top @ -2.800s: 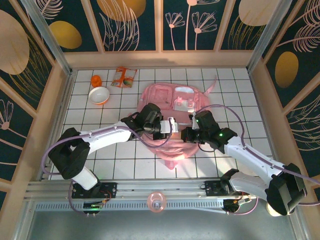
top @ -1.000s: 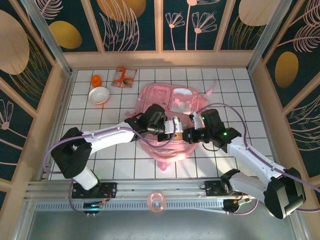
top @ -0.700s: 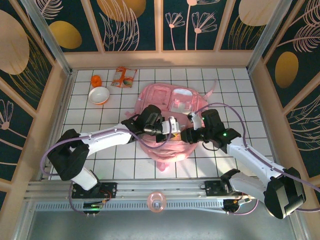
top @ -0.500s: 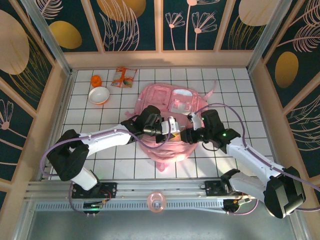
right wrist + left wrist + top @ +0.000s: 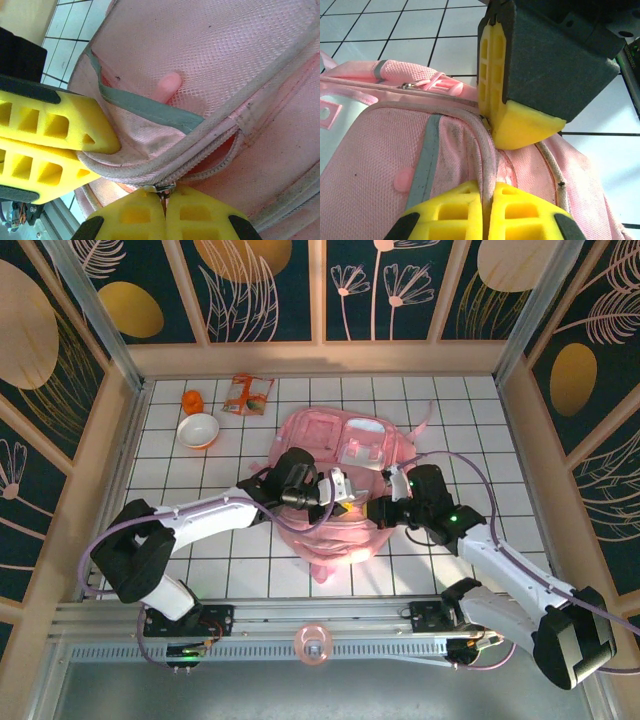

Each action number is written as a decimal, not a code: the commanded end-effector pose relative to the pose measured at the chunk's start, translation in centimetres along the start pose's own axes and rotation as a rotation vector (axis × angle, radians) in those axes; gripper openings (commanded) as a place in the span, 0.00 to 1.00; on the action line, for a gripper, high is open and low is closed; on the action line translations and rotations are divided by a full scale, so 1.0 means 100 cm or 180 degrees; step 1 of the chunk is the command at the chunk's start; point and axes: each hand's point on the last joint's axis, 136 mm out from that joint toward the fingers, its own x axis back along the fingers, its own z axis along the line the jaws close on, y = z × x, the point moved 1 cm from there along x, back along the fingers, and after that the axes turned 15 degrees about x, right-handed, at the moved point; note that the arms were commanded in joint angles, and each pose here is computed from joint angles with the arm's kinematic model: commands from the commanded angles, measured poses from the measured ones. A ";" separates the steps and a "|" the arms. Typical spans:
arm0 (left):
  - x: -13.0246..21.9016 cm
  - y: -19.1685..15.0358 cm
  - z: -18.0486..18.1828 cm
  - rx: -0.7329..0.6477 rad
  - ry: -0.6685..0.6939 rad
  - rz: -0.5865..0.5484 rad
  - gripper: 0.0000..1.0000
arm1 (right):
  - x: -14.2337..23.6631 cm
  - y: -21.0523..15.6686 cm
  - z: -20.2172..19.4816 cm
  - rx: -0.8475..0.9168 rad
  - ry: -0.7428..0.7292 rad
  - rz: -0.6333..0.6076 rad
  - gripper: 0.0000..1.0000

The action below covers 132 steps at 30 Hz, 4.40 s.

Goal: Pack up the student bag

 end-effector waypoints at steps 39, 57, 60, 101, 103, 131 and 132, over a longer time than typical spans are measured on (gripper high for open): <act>0.038 0.017 -0.025 -0.0427 -0.0275 -0.0298 0.00 | 0.029 0.030 -0.031 -0.0018 -0.0152 -0.0751 0.38; 0.043 0.027 -0.028 -0.0453 -0.0360 -0.0377 0.00 | 0.033 0.039 -0.005 0.2237 -0.0058 -0.0665 0.58; 0.042 0.027 -0.029 -0.0453 -0.0390 -0.0377 0.00 | 0.029 0.038 -0.001 0.2394 0.0050 -0.0723 0.57; 0.140 0.034 0.169 0.3036 0.2013 -0.1104 0.90 | 0.071 0.105 -0.112 -0.0817 -0.1268 -0.0782 0.86; 0.134 0.016 0.185 0.3247 0.2083 -0.0998 0.89 | 0.054 0.097 -0.124 -0.0997 -0.1265 -0.0658 0.86; 0.114 -0.138 0.155 0.4008 0.2702 -0.0633 0.62 | -0.084 0.043 -0.157 -0.1291 -0.0949 0.0002 0.43; 0.116 -0.138 0.155 0.4014 0.2724 -0.0660 0.62 | -0.086 0.045 -0.157 -0.1305 -0.0949 -0.0009 0.43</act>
